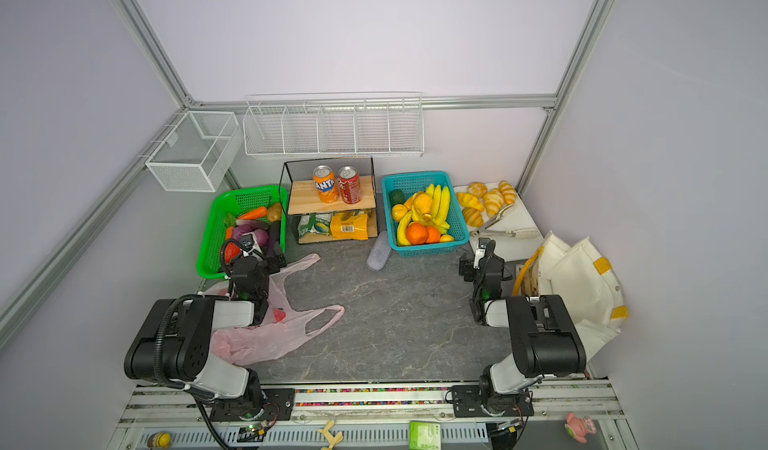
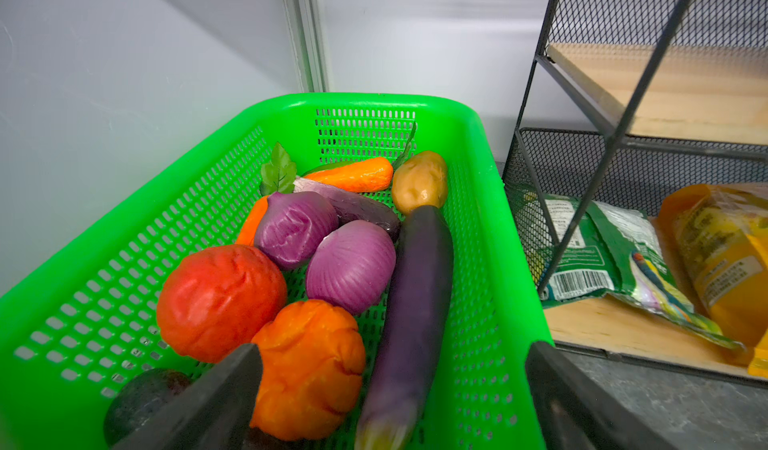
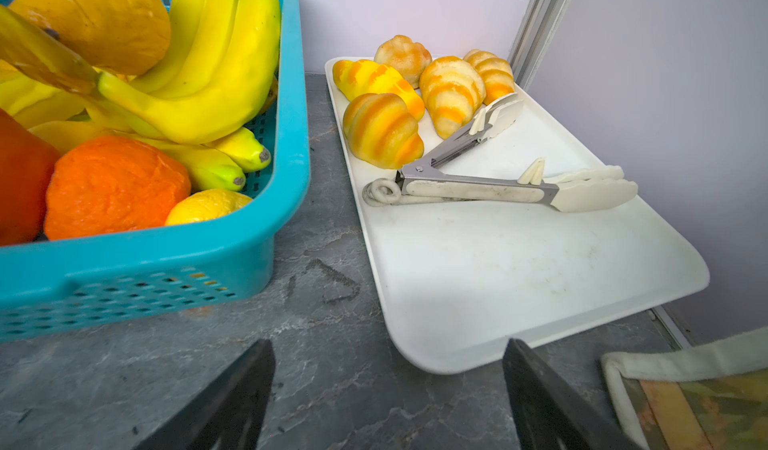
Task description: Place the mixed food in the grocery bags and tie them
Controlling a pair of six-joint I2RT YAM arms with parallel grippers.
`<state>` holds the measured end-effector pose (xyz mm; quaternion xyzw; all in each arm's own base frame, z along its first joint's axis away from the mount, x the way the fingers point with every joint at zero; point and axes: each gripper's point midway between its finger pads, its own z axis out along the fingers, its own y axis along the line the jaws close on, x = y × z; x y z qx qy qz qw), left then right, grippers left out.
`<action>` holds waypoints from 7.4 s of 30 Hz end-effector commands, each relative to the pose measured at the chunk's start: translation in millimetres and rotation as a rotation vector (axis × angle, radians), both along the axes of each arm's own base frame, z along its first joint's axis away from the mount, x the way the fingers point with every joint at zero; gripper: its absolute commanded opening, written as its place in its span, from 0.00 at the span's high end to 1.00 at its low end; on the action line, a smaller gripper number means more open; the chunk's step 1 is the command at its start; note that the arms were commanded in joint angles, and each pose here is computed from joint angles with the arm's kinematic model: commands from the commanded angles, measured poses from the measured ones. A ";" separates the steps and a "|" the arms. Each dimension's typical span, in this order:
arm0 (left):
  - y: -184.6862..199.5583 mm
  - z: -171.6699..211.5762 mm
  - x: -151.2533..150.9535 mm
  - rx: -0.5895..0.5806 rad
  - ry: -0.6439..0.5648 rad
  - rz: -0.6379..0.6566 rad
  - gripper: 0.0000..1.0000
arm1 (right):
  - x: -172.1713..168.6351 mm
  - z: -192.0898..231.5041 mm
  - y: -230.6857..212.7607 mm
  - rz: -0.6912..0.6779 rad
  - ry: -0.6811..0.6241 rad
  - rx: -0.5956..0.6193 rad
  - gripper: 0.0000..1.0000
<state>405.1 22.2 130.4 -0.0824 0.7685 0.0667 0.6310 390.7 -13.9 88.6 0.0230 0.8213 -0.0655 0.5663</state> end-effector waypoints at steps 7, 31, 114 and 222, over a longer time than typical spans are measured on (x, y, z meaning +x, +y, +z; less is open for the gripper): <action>-2.6 -13.5 -2.3 -0.001 0.051 -0.010 0.01 | 1.8 5.2 -3.3 -0.014 -0.021 0.002 0.11; -45.1 68.4 -30.1 -0.109 0.002 -0.137 0.00 | -49.5 89.8 -22.5 -0.247 -0.168 0.084 0.11; -223.6 112.6 -81.4 -0.393 0.322 -0.606 0.09 | -116.6 137.2 165.9 0.328 0.621 0.349 0.87; -210.7 147.9 165.3 -0.179 0.282 -0.430 0.20 | -81.4 130.0 144.3 0.404 0.419 0.298 0.24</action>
